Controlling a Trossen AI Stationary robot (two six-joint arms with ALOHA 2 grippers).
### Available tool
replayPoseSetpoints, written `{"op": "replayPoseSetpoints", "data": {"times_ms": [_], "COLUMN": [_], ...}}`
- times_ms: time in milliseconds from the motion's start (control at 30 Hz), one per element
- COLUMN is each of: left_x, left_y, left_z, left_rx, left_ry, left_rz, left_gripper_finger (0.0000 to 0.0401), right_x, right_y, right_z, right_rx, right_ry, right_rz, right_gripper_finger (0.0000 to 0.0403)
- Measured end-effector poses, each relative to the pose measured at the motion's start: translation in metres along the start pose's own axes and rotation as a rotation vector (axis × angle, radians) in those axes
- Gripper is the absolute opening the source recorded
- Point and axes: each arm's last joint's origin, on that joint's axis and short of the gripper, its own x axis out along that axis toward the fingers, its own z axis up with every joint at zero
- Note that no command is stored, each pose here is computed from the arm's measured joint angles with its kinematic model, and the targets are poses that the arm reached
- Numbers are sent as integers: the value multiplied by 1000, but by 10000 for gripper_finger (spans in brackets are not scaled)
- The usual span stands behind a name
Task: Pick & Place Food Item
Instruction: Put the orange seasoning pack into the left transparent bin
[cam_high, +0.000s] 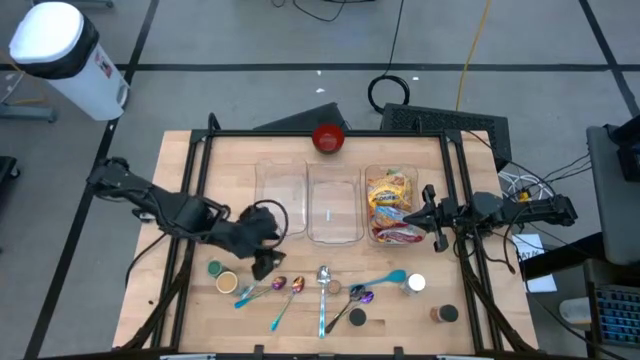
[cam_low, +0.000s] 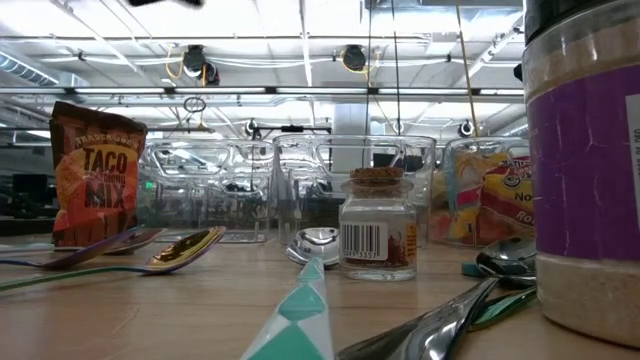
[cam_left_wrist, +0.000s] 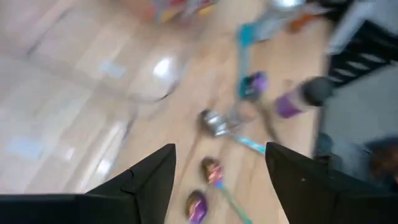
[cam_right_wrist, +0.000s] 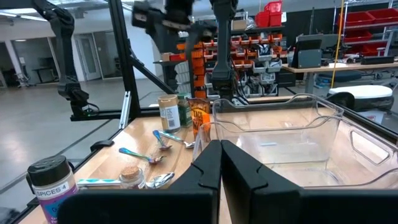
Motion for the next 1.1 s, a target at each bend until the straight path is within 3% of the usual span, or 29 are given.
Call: {"op": "replayPoseSetpoints", "data": {"times_ms": [267, 400, 933, 1100], "left_x": [20, 29, 45, 45], "left_y": [23, 31, 42, 42], "left_z": [-31, -44, -70, -70], "left_rx": [-308, -423, -474, -473], "left_ry": [226, 291, 418, 415], "left_rz": [306, 349, 385, 389], "left_gripper_finger": [257, 257, 256, 221], "right_x": [0, 0, 0, 0], "right_y": [0, 0, 0, 0], "right_z": [0, 0, 0, 0], "right_rx": [0, 0, 0, 0], "right_ry": [0, 1, 1, 1], "right_rz": [0, 0, 0, 0], "right_gripper_finger": [0, 0, 0, 0]}}
